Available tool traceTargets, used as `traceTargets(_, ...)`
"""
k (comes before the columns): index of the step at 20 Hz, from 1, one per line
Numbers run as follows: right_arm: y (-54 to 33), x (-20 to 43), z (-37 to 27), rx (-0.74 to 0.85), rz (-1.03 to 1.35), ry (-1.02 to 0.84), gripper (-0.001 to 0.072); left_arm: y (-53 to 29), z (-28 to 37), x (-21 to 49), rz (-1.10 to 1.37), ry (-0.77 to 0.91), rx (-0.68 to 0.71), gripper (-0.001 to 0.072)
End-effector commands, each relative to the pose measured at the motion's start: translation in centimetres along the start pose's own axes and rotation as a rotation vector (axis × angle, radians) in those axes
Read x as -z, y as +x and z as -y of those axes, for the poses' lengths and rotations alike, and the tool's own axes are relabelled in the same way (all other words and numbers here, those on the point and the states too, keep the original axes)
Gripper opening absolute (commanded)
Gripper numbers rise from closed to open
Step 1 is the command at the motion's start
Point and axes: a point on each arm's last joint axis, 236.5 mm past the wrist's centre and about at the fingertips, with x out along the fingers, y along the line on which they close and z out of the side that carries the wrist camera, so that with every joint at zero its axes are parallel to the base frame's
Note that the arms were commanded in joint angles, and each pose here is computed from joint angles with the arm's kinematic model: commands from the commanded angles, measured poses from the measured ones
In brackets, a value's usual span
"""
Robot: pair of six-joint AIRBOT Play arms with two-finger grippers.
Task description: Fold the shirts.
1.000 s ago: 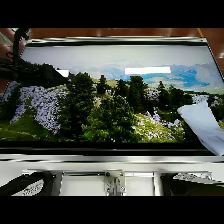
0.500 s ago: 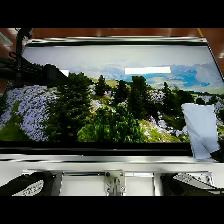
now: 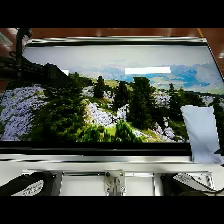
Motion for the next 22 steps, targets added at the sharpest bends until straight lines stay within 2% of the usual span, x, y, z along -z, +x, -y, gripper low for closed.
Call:
traceTargets(1, -7.7, -3.4, -2.0, -0.053, 0.232, -0.093, 0.0632, 0.8, -0.9, -1.4, 0.046, 0.02, -0.011, 0.0036)
traceTargets(3, -17.7, -7.6, -8.9, -0.215, 0.613, -0.214, 0.0631, 1.8, -2.0, -2.4, 0.07, 0.115, -0.03, 0.0033)
traceTargets(5, -26.4, -6.4, -18.2, -0.379, 0.897, -0.427, 0.0631, 3.1, -5.7, -2.0, 0.022, 0.154, -0.179, 0.0033)
traceTargets(7, -27.6, -0.6, -26.4, -0.47, 0.901, -0.673, 0.0631, 3.7, -10.5, -0.8, -0.066, 0.156, -0.425, 0.0033)
traceTargets(8, -25.2, 2.7, -29.2, -0.429, 0.829, -0.816, 0.0631, 3.8, -12.0, 0.0, -0.117, 0.159, -0.516, 0.0035)
traceTargets(9, -22.5, 5.1, -30.6, -0.368, 0.742, -0.891, 0.0633, 4.2, -12.8, 1.3, -0.189, 0.169, -0.567, 0.0096)
traceTargets(10, -19.6, 7.1, -31.2, -0.305, 0.641, -0.92, 0.0634, 4.4, -13.2, 3.0, -0.274, 0.167, -0.584, 0.0348)
traceTargets(11, -17.2, 8.8, -31.2, -0.253, 0.545, -0.947, 0.0634, 4.5, -13.3, 4.7, -0.351, 0.148, -0.586, 0.0667)
traceTargets(12, -15.5, 9.9, -31.0, -0.215, 0.471, -0.978, 0.0635, 4.2, -13.6, 6.2, -0.42, 0.126, -0.59, 0.0715)
traceTargets(15, -12.3, 11.5, -30.2, -0.156, 0.314, -0.996, 0.0634, 4.5, -14.0, 6.2, -0.424, 0.12, -0.592, 0.0715)
traceTargets(22, -11.9, 11.3, -30.4, -0.154, 0.306, -0.995, 0.0634, 5.0, -14.2, 5.7, -0.404, 0.126, -0.591, 0.0715)
